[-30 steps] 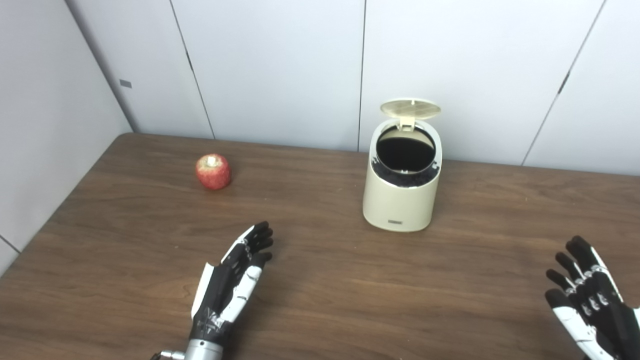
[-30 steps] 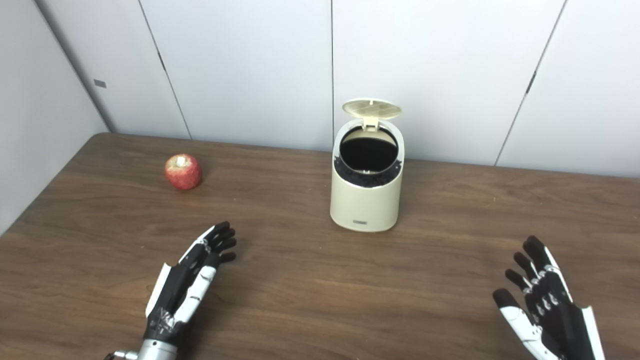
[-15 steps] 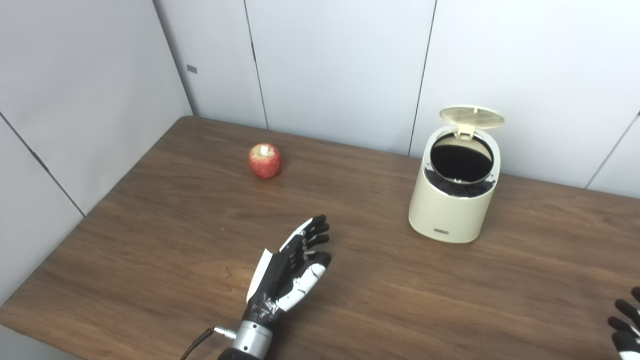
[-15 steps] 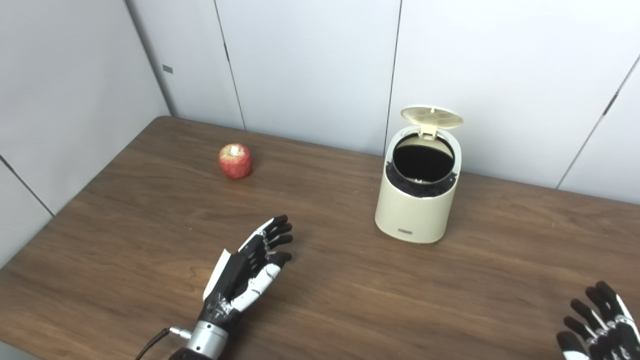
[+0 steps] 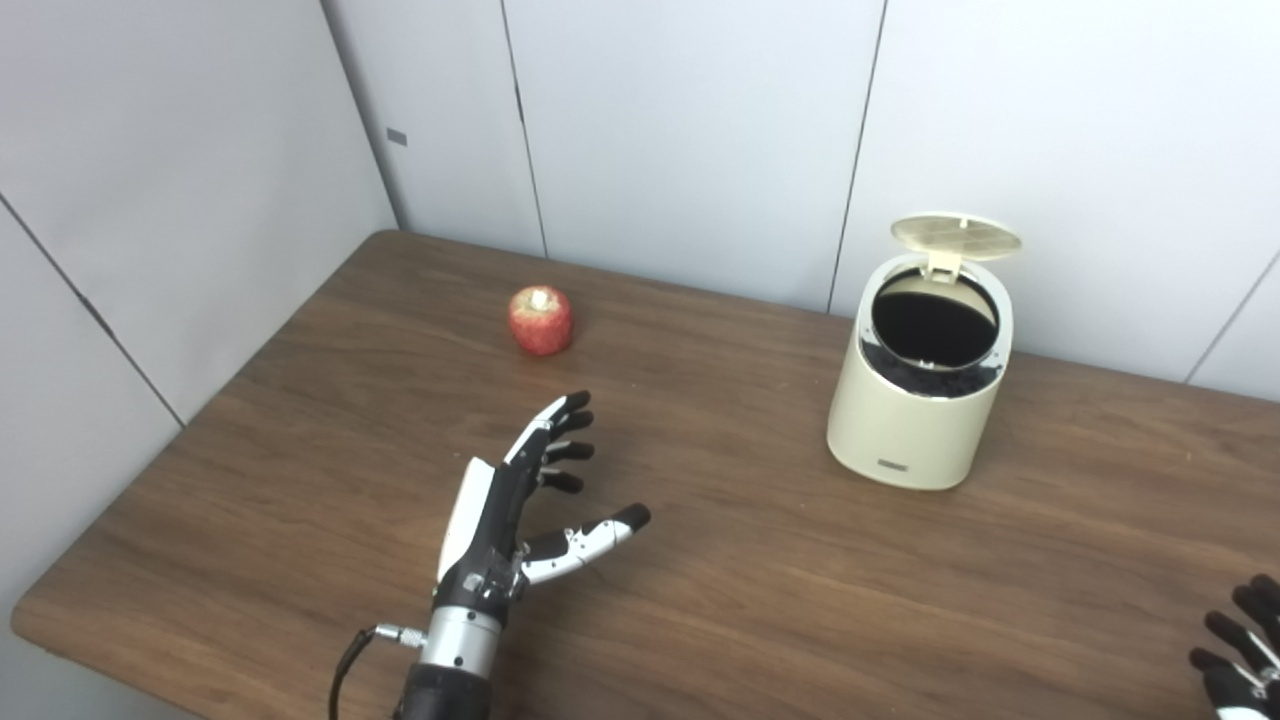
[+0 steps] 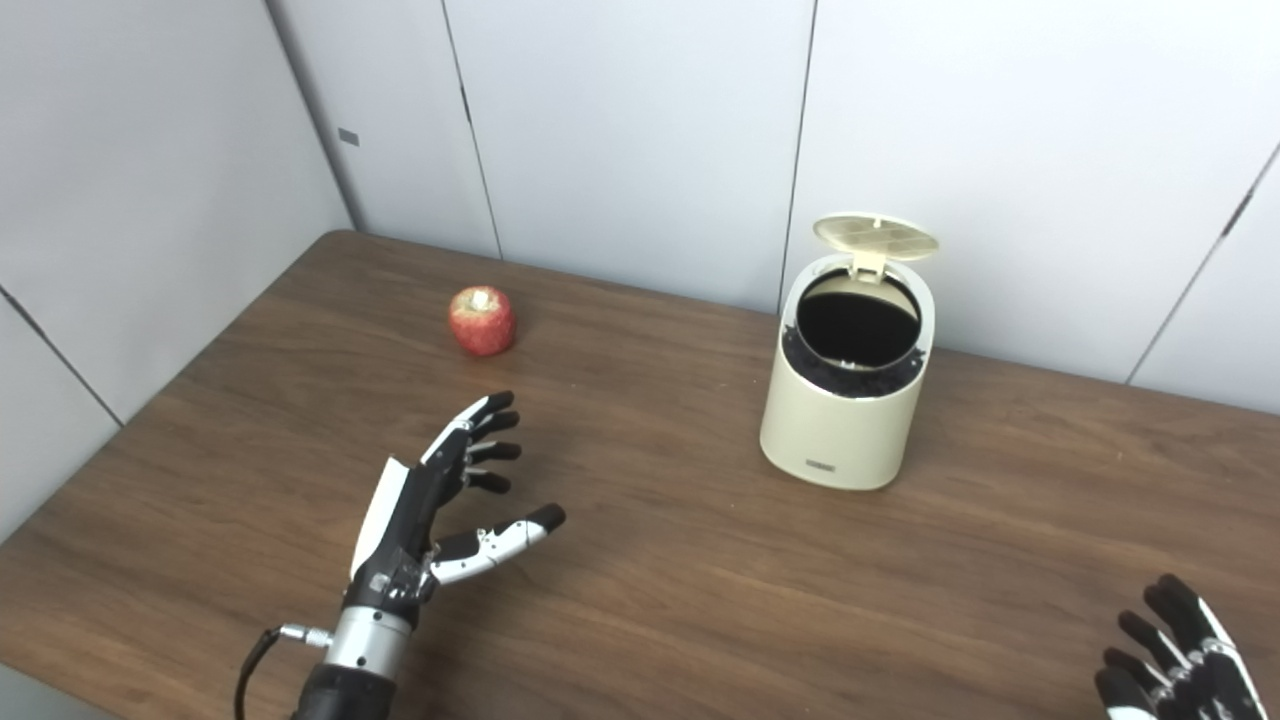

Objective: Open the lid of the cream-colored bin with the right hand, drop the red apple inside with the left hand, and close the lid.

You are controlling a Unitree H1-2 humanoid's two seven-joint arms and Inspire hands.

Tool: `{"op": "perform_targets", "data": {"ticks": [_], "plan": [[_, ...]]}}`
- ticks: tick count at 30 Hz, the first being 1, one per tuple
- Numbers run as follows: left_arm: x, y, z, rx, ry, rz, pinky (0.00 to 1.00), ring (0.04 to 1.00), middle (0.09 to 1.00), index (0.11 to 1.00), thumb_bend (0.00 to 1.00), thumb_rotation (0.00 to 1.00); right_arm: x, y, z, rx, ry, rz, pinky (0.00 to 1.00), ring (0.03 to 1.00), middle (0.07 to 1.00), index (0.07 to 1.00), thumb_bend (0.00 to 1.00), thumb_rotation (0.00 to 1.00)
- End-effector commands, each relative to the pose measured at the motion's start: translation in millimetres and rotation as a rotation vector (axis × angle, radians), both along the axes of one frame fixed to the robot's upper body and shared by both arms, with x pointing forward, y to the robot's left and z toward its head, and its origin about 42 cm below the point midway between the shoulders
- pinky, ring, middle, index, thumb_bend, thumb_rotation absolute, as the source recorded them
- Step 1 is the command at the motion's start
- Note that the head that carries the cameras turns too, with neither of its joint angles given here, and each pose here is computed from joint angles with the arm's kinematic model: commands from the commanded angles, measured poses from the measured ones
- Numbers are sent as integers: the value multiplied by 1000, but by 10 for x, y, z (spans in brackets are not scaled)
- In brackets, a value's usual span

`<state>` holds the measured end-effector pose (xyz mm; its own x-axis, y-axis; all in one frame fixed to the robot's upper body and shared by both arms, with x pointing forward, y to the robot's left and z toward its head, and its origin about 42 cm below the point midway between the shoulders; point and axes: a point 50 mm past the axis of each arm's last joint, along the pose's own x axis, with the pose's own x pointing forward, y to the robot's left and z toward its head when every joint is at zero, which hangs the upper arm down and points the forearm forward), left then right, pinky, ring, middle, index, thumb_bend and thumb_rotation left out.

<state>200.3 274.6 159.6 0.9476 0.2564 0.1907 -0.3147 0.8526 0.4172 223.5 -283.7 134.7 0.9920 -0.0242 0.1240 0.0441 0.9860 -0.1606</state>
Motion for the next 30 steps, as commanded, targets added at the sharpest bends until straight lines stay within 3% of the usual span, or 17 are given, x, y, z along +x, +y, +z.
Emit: {"op": "perform_targets", "data": {"ticks": [1, 3, 7, 11, 15, 19, 26, 30], "plan": [[8, 69, 182, 80, -18, 36, 608, 746, 869, 923, 826, 261, -67, -16, 90, -16, -35, -6, 744, 843, 898, 885, 646, 532], [65, 142, 273, 125, -6, 57, 690, 769, 873, 924, 848, 305, -76, -7, 110, -12, -36, -6, 749, 844, 895, 882, 644, 527], [224, 367, 488, 201, -7, 114, 713, 797, 880, 923, 862, 299, -70, -10, 129, -12, -40, -8, 743, 842, 896, 881, 635, 518], [363, 606, 648, 263, 3, 159, 582, 760, 880, 929, 896, 324, -70, -17, 105, -16, -33, -8, 743, 844, 899, 887, 646, 534], [502, 818, 753, 329, 41, 216, 579, 739, 867, 916, 901, 340, -66, -2, 79, -24, -28, -9, 734, 841, 898, 887, 655, 555], [671, 980, 791, 392, 79, 250, 571, 708, 852, 904, 903, 347, -48, 13, 85, -43, -29, -14, 729, 833, 891, 879, 652, 571], [1087, 1223, 732, 435, 168, 264, 720, 844, 868, 896, 912, 363, 10, 27, 99, 8, -40, 36, 754, 883, 928, 917, 565, 532], [1321, 1249, 704, 437, 195, 251, 671, 828, 868, 889, 935, 366, 13, 20, 109, -4, -49, 37, 725, 868, 918, 914, 566, 535]]}}
